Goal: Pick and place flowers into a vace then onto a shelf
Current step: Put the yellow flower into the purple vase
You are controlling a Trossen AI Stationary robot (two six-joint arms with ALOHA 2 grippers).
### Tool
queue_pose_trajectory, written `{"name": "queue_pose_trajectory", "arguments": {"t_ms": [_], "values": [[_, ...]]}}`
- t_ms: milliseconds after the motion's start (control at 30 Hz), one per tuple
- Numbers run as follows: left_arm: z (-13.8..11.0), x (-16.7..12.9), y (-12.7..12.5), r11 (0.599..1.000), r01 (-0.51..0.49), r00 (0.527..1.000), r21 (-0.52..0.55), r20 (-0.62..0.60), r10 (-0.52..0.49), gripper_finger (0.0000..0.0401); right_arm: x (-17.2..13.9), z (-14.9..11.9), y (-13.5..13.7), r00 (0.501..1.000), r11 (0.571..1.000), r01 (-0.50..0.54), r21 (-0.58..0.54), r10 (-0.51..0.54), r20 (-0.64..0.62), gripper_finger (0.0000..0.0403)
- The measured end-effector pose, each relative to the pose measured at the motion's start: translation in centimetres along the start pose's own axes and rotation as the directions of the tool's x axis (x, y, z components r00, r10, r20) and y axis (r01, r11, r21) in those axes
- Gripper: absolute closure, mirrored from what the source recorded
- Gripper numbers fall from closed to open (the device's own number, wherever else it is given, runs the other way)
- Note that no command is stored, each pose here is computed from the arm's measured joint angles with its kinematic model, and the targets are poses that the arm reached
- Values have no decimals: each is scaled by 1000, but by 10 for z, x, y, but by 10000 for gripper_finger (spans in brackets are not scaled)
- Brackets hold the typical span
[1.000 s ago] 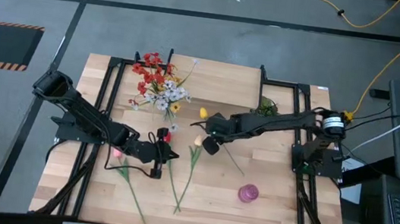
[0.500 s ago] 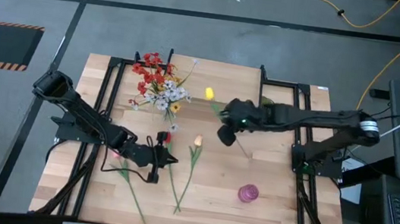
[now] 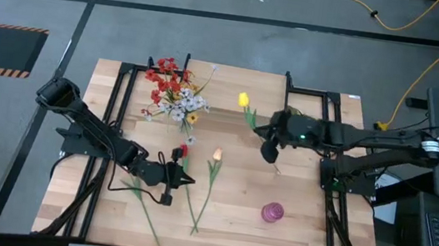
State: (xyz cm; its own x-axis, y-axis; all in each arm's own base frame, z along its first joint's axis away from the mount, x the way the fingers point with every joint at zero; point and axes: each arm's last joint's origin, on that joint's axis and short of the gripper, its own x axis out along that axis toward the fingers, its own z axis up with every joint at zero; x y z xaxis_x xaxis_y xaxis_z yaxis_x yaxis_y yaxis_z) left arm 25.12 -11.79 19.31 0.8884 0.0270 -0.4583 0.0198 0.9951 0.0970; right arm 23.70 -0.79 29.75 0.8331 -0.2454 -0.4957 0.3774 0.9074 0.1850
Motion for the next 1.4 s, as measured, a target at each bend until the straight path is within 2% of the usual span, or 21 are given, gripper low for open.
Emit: {"name": "queue_pose_trajectory", "arguments": {"t_ms": [100, 233, 333, 567, 667, 867, 1000, 1400], "values": [[1, 0, -1, 1000, 4, 1000, -6, 14, -4, 393, -12, -4, -4, 996, 999, -32, -11, 33, 85, 403], [2, 0, -1, 1000, 5, 1000, -10, 22, -4, 393, -30, -7, -10, 989, 998, -48, -42, 54, 135, 403], [3, 0, -1, 1000, 5, 1000, -12, 25, -4, 393, -42, -7, -9, 979, 992, -112, -58, 120, 164, 403], [3, 0, -1, 1000, 6, 999, -17, 33, -5, 393, -61, -10, 6, 927, 954, -216, -206, 267, 265, 403], [6, 0, -1, 1000, 10, 998, -28, 57, -8, 393, -63, -16, 11, 916, 937, -243, -251, 307, 258, 403], [7, 0, -1, 999, 12, 998, -34, 65, -10, 395, -72, -23, 18, 893, 916, -299, -266, 367, 259, 403], [7, 0, -1, 999, 13, 998, -42, 66, -11, 395, -85, -22, 25, 849, 887, -350, -301, 436, 298, 403], [7, 0, -1, 996, 16, 998, -83, 66, -10, 395, -106, -37, 50, 812, 869, -362, -337, 472, 345, 403]]}}
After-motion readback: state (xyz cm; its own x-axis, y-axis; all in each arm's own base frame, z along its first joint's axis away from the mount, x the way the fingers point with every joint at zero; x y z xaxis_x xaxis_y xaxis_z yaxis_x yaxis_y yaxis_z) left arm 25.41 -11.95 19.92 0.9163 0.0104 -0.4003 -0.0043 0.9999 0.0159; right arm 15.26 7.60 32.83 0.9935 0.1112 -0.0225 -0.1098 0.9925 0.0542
